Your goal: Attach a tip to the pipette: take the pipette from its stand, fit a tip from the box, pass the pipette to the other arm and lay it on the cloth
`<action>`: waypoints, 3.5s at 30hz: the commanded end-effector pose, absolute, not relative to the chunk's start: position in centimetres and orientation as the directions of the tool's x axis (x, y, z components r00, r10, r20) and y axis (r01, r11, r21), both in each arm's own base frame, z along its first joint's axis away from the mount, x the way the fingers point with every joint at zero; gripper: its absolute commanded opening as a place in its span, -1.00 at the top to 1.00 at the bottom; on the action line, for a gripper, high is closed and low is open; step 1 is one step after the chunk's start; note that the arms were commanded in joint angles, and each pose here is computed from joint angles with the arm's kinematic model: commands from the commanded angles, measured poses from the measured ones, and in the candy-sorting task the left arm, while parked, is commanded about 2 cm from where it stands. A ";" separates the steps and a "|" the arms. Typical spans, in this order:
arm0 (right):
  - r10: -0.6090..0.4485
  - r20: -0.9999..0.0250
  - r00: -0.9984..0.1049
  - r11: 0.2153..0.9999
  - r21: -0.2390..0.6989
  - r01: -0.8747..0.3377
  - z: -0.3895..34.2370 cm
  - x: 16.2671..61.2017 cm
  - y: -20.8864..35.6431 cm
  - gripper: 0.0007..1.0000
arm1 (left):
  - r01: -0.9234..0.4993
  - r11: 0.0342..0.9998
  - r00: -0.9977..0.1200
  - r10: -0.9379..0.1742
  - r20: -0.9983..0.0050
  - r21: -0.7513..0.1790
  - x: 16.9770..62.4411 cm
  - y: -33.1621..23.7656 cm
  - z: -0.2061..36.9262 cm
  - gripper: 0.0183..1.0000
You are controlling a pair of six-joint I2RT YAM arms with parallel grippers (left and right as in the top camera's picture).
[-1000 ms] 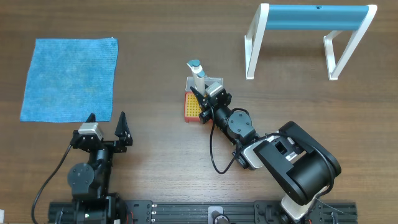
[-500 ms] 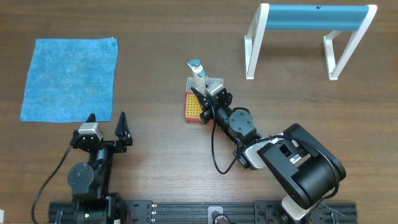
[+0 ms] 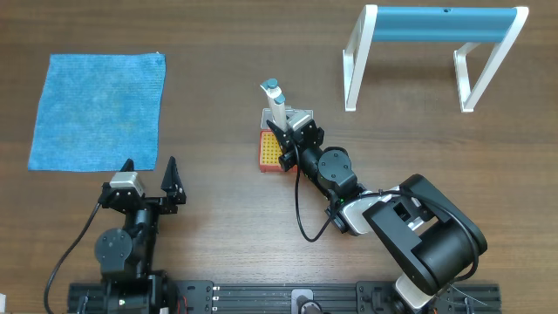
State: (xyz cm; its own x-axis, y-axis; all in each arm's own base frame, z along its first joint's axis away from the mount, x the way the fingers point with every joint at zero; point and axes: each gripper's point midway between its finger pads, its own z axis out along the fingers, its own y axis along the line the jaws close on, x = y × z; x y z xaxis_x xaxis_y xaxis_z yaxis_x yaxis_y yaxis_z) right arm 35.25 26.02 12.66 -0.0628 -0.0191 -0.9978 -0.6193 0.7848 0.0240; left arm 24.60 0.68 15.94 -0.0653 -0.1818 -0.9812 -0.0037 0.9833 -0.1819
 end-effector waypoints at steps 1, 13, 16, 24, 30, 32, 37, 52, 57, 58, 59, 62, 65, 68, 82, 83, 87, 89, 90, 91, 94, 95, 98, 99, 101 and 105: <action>-0.088 -0.981 -0.176 0.786 0.040 -0.616 8.0 34.1 25.0 0.85 | 0.022 0.986 -0.073 -0.165 -0.984 -0.167 24.6 0.2 15.8 -0.72; 0.087 -0.993 0.076 0.781 0.021 -0.624 18.3 35.1 25.8 0.85 | 0.023 0.986 -0.073 -0.165 -0.984 -0.167 24.6 0.2 15.8 -0.72; 0.116 -0.986 0.117 0.780 0.018 -0.625 21.2 34.8 25.5 0.85 | 0.022 0.986 -0.073 -0.165 -0.984 -0.167 24.6 0.2 15.8 -0.72; 0.063 -0.997 0.041 0.777 0.023 -0.629 26.6 33.3 24.6 0.85 | 0.022 0.986 -0.073 -0.165 -0.984 -0.167 24.6 0.2 15.8 -0.72; -0.150 -0.952 -0.265 0.767 0.057 -0.640 28.6 31.2 23.9 0.84 | 0.023 0.986 -0.073 -0.165 -0.984 -0.167 24.6 0.2 15.8 -0.72; -0.200 -0.920 -0.336 0.770 0.064 -0.635 28.0 30.5 23.4 0.84 | 0.022 0.986 -0.073 -0.165 -0.984 -0.167 24.6 0.2 15.8 -0.72; -0.138 -0.883 -0.448 0.792 0.173 -0.585 26.8 30.0 23.1 0.84 | 0.022 0.986 -0.073 -0.165 -0.984 -0.167 24.6 0.2 15.8 -0.72; 0.204 -0.764 -0.612 0.769 0.512 -0.382 27.8 30.4 23.4 0.84 | -0.044 0.984 -0.056 -0.177 -0.983 -0.174 24.6 1.4 15.9 -0.73; 0.218 -0.755 -0.619 0.766 0.525 -0.371 27.8 30.4 23.4 0.85 | 0.103 0.499 -0.253 -0.823 -0.508 -0.861 24.0 -3.9 16.5 -0.72; 0.219 -0.754 -0.619 0.765 0.527 -0.370 27.8 30.4 23.4 0.84 | 0.077 0.359 -0.311 -0.878 -0.364 -0.930 23.7 -4.7 16.4 -0.73; 0.219 -0.754 -0.620 0.765 0.527 -0.370 27.8 30.4 23.4 0.84 | 0.056 0.275 -0.341 -0.898 -0.277 -0.960 23.6 -5.1 16.4 -0.72; 0.258 -0.726 -0.637 0.753 0.564 -0.338 27.8 30.4 23.4 0.84 | 0.039 0.259 -0.293 -0.921 -0.259 -0.965 23.9 -4.3 16.5 -0.73; 0.238 -0.708 -0.664 0.720 0.588 -0.369 27.9 29.7 24.2 0.84 | 0.023 0.139 -0.247 -0.959 -0.140 -0.990 24.1 -3.5 17.2 -0.72; 0.191 -0.681 -0.707 0.661 0.621 -0.420 27.9 28.3 25.5 0.84 | 0.080 0.138 -0.273 -0.950 -0.155 -0.987 24.0 -4.0 18.5 -0.46; 0.118 -0.637 -0.762 0.581 0.666 -0.467 27.7 26.2 26.8 0.84 | 0.367 0.131 -0.823 -0.415 -0.387 -0.921 27.1 -14.7 30.7 -0.71; 0.118 -0.637 -0.761 0.581 0.666 -0.468 27.7 26.2 26.8 0.84 | 0.417 0.102 -0.844 -0.325 -0.426 -0.903 27.4 -15.9 31.9 -0.71; 0.118 -0.638 -0.761 0.581 0.666 -0.468 27.7 26.2 26.8 0.84 | 0.536 0.012 -0.840 -0.096 -0.534 -0.844 28.7 -18.8 34.1 -0.71; 0.116 -0.640 -0.760 0.582 0.664 -0.470 27.7 26.2 26.8 0.84 | 0.530 -0.020 -0.848 -0.023 -0.530 -0.848 29.7 -20.2 34.0 -0.75; 0.116 -0.640 -0.760 0.582 0.664 -0.470 27.7 26.2 26.8 0.85 | 0.524 -0.034 -0.851 0.009 -0.525 -0.851 29.9 -20.7 33.8 -0.76; 0.116 -0.640 -0.760 0.582 0.664 -0.470 27.7 26.2 26.8 0.84 | 0.518 -0.046 -0.853 0.040 -0.520 -0.854 30.0 -21.3 33.6 -0.75; 0.116 -0.640 -0.760 0.581 0.664 -0.470 27.7 26.2 26.8 0.84 | 0.494 -0.069 -0.862 0.090 -0.499 -0.867 30.3 -22.9 32.6 -0.76; 0.116 -0.640 -0.760 0.581 0.664 -0.470 27.7 26.2 26.8 0.84 | 0.489 -0.074 -0.863 0.101 -0.494 -0.869 30.3 -23.3 32.2 -0.76; 0.118 -0.644 -0.756 0.573 0.665 -0.478 28.0 26.2 26.9 0.85 | 0.495 -0.074 -0.861 0.088 -0.500 -0.866 30.5 -23.6 32.3 -0.77; 0.112 -0.646 -0.755 0.556 0.670 -0.491 28.2 26.0 27.1 0.84 | 0.510 -0.075 -0.854 0.080 -0.515 -0.857 30.5 -23.7 32.4 -0.77; 0.103 -0.647 -0.755 0.533 0.677 -0.507 28.6 25.7 27.4 0.84 | 0.528 -0.079 -0.843 0.072 -0.533 -0.846 30.5 -23.9 32.7 -0.76; 0.103 -0.647 -0.755 0.534 0.677 -0.507 28.6 25.7 27.4 0.84 | 0.528 -0.080 -0.843 0.071 -0.533 -0.845 30.5 -24.0 32.7 0.00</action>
